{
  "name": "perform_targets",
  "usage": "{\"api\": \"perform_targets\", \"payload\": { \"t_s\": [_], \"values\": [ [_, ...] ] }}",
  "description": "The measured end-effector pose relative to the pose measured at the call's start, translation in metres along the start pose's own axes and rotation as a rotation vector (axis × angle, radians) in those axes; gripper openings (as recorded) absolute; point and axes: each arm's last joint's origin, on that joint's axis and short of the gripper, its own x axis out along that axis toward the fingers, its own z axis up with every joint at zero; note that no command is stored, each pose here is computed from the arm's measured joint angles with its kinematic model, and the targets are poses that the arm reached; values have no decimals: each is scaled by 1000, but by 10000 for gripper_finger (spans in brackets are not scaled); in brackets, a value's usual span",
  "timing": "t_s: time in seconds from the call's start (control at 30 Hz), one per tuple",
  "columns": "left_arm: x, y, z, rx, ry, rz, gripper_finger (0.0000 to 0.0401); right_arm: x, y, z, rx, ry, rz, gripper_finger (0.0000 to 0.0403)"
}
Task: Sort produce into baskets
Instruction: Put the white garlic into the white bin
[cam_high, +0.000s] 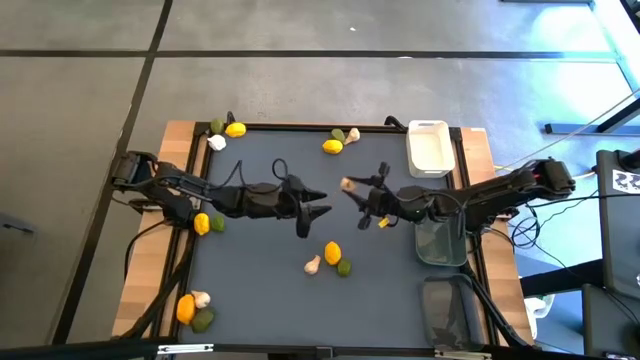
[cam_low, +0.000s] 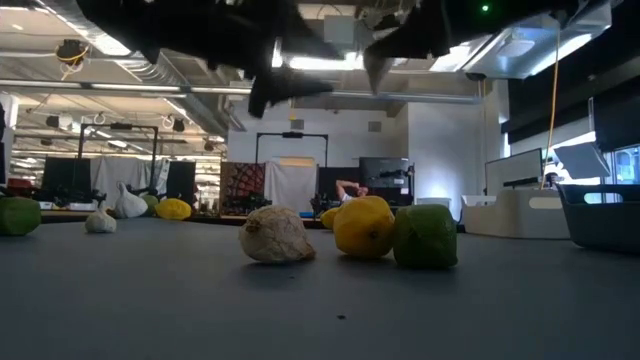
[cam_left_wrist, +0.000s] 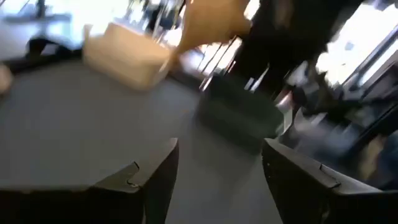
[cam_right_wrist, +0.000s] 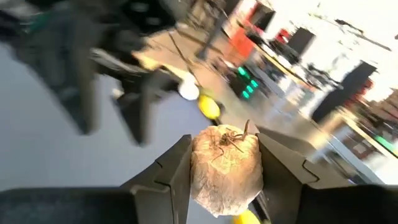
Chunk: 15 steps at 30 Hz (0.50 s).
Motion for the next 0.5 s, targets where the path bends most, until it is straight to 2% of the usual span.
{"api": "perform_targets", "payload": {
  "t_s": [0.2,0.5],
  "values": [
    [2,6,-23,47,151,97,223,-10,-27,-8,-49,131,-85,147],
    [11,13,-43,25,210,156,223,-2,-79,-47,-74,415,-231,147]
  ]
}}
